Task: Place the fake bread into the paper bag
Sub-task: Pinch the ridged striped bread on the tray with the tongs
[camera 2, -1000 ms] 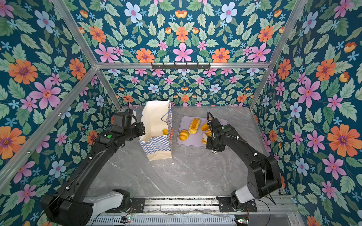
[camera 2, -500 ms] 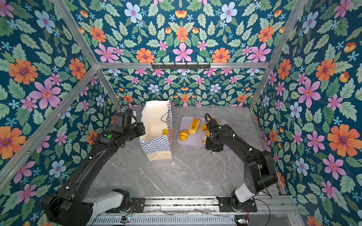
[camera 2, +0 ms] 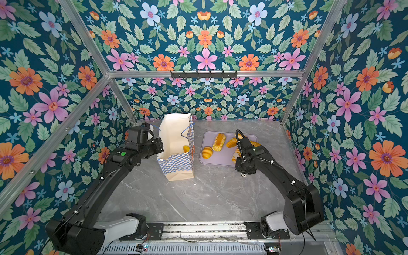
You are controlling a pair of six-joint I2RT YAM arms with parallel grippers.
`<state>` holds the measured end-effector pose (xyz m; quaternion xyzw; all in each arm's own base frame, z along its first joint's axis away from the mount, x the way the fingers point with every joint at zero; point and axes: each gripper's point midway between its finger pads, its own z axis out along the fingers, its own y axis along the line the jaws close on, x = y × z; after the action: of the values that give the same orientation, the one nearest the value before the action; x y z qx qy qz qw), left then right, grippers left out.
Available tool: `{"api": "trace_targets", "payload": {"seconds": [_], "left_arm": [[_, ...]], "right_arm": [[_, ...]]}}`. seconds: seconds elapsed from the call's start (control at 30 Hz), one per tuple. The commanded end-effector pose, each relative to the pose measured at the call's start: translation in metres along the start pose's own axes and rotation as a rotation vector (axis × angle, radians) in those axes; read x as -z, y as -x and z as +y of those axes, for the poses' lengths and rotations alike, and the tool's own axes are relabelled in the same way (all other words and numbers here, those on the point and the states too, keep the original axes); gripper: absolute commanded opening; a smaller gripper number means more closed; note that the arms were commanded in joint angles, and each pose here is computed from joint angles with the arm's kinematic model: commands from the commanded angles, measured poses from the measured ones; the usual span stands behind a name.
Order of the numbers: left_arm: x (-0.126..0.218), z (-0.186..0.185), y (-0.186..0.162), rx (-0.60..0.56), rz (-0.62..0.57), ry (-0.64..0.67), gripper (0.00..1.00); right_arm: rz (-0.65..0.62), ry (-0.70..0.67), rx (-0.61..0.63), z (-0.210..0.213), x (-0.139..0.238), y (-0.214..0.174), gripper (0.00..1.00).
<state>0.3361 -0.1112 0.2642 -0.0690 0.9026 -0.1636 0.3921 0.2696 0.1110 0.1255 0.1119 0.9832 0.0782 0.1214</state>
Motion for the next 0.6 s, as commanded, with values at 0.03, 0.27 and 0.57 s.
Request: {"api": "trace_targets", "payload": {"seconds": [0.03,0.27,0.57], "left_arm": [[0.001,-0.002,0.003,-0.006,-0.007,-0.006,0.05],[0.001,-0.002,0.002,-0.002,-0.007,-0.009,0.05],[0.001,-0.002,0.002,0.001,-0.007,-0.010,0.05]], "right_arm": [[-0.027,0.004,-0.015,-0.003,0.014,-0.002,0.26],[-0.072,0.054,-0.014,0.000,0.040,-0.002,0.26],[-0.146,0.073,0.006,0.003,0.080,0.007,0.26]]}}
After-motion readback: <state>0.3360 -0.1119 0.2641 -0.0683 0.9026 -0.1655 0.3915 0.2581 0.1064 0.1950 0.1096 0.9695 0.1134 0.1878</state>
